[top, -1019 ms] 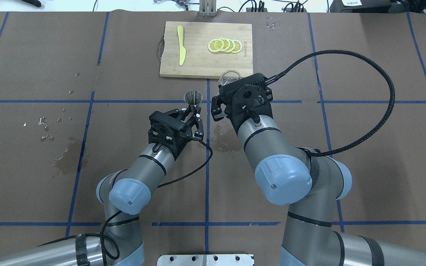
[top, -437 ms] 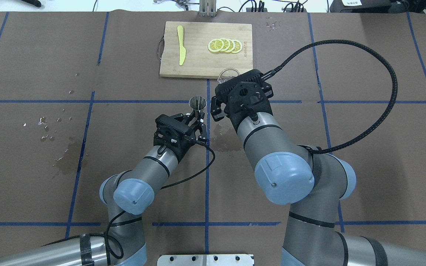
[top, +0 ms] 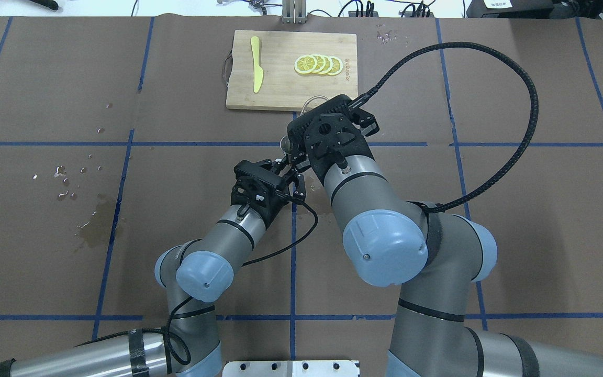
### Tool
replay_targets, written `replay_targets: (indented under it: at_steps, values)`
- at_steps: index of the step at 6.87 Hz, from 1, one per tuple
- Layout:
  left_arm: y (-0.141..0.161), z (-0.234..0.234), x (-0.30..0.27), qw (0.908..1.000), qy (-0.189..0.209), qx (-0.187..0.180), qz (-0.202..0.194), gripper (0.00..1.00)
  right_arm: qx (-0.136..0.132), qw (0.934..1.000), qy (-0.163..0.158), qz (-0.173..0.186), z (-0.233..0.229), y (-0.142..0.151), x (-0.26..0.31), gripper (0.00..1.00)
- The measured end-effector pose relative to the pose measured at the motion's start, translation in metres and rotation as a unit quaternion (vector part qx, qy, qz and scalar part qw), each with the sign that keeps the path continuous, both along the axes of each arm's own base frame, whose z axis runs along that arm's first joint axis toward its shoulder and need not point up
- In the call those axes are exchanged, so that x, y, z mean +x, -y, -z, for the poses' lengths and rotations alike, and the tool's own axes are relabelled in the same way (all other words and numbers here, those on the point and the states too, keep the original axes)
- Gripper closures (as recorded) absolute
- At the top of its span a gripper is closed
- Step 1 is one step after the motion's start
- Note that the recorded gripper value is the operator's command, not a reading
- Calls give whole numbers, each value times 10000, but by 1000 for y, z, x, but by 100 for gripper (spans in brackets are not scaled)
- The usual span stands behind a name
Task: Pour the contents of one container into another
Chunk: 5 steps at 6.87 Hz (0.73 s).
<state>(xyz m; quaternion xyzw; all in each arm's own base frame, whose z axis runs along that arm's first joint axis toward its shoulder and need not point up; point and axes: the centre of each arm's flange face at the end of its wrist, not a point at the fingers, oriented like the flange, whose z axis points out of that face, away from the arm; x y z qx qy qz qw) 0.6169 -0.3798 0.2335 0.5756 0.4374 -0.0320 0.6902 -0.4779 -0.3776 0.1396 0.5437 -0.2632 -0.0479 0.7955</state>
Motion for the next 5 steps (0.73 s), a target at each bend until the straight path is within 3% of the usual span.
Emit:
replay_targets:
  at_steps: [3,5]
  values:
    - [2,4,3,10000,26,23,46,100,63,9986,-514,92,1,1,-4,75]
    - [4,3,-2,9995,82,85,291,100,95,9977,-654,126,0,2,-5,75]
